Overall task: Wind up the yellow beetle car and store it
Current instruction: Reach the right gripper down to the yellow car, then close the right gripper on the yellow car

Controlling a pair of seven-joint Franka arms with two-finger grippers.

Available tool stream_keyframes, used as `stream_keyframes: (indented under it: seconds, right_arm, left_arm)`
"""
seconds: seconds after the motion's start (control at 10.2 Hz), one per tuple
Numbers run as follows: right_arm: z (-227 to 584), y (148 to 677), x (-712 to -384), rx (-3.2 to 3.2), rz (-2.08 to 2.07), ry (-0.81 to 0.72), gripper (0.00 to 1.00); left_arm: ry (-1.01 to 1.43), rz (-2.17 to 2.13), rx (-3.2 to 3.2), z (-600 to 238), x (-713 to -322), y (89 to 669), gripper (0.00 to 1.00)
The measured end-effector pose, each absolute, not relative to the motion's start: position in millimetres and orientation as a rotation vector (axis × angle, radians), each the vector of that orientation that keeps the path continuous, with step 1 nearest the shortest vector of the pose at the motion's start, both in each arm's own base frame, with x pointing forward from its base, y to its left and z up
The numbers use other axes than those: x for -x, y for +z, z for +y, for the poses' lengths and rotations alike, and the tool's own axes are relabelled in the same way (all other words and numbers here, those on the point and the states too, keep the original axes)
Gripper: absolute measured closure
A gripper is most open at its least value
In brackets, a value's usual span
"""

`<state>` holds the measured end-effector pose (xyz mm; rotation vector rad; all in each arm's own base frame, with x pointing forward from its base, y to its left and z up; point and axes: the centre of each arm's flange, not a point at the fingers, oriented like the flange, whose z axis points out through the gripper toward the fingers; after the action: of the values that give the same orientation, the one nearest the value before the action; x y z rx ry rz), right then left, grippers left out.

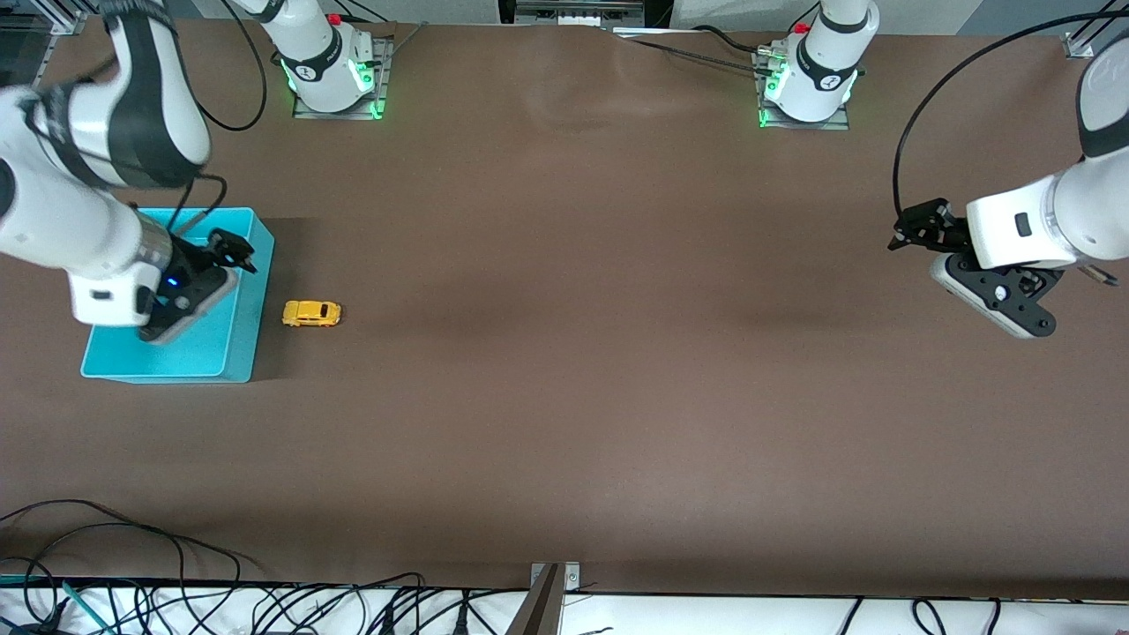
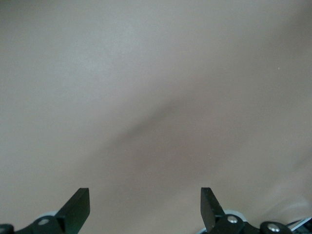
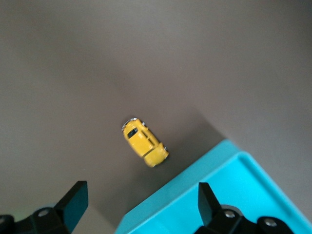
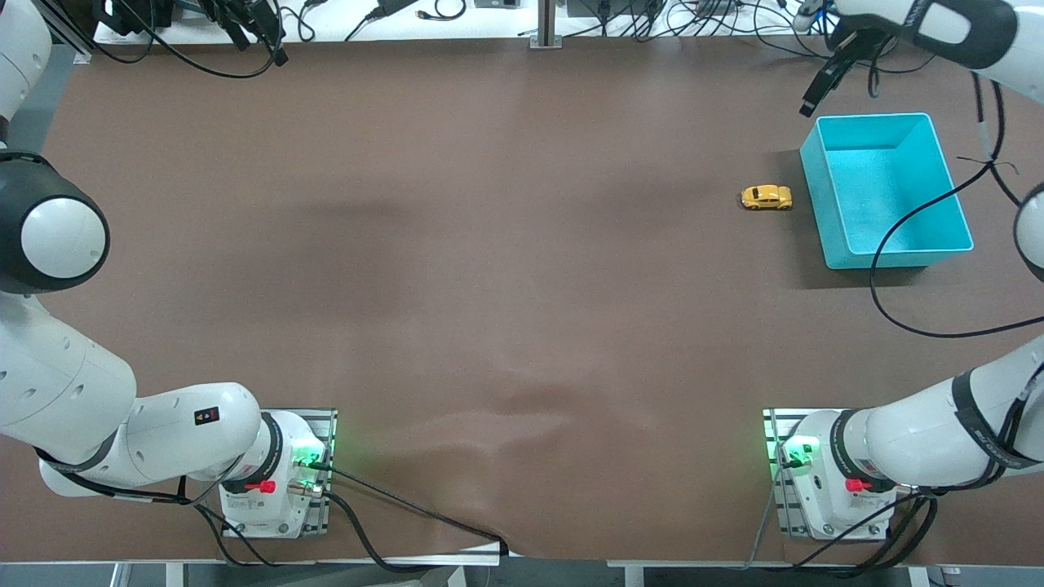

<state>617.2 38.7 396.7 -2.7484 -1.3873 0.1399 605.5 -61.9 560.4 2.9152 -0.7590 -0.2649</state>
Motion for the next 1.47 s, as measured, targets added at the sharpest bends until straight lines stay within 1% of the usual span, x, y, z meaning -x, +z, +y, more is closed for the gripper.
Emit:
stream_keyframes:
  seconds: [0.2,0.29,0.39,0.59,0.79,1.08,1.47]
  right_arm:
    - [37,338,-629,2.548,-1.682,0.163,0.00]
    - [37,319,-629,2.476,-1.766,0.180,0.00]
    - [37,304,-626,2.430,-1.838,0.164,0.00]
    - [34,270,-610,2.375,-1.934,0.132,0.00]
    - [35,240,-588,2.345,-1.946,0.163,0.00]
    - [35,212,-565,2.343,-1.973,0.143,0.00]
    - [64,202,-552,2.278,-2.105,0.086,0.00]
  left_arm:
    - [-0.257,-0.553,-3.019,-87,-589,580,0.00]
    - [-0.239,-0.486,-3.047,-87,-582,588,0.00]
    - [-0.210,-0.425,-3.057,-80,-578,592,0.00]
    - [-0.155,-0.316,-3.062,-49,-569,590,0.00]
    - [-0.105,-0.280,-3.072,-37,-554,591,0.00]
    - [-0.080,-0.290,-3.098,-38,-547,599,0.00]
    - [-0.081,-0.296,-3.098,-41,-547,599,0.00]
